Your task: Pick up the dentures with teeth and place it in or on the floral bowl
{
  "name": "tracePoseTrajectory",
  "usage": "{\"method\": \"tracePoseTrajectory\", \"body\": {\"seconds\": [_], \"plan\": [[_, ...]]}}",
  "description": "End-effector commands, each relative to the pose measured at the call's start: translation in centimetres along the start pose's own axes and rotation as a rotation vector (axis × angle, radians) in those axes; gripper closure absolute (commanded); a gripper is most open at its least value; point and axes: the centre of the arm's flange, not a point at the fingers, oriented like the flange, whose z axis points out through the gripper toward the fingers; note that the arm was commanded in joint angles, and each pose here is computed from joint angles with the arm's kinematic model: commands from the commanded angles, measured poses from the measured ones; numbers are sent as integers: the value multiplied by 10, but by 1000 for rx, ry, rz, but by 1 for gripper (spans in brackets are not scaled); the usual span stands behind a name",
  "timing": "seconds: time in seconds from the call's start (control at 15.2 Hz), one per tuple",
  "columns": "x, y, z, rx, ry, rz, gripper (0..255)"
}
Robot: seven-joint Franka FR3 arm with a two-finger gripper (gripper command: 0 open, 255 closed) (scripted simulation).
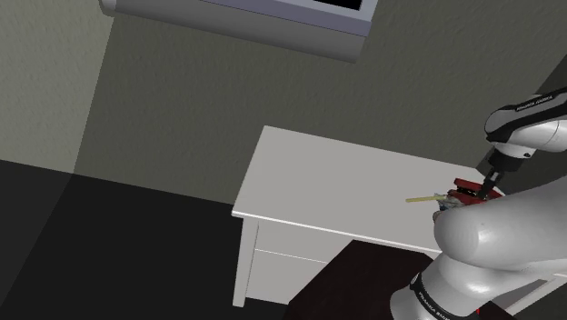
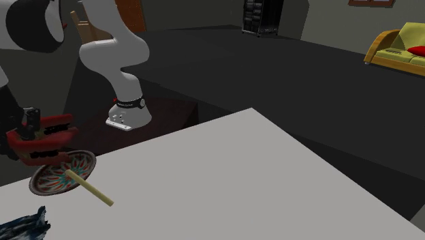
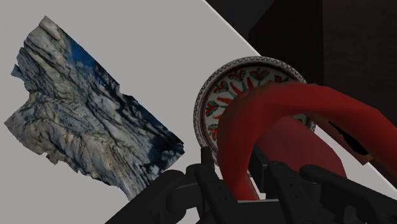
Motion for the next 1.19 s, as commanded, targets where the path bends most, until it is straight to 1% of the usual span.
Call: {"method": "tracePoseTrajectory", "body": {"seconds": [0.0, 0.99, 1.12], "plan": [[-9, -2, 7, -1, 0, -2, 255], [-2, -6, 87, -1, 0, -2, 255], [-2, -6, 87, -1, 0, -2, 255]]}}
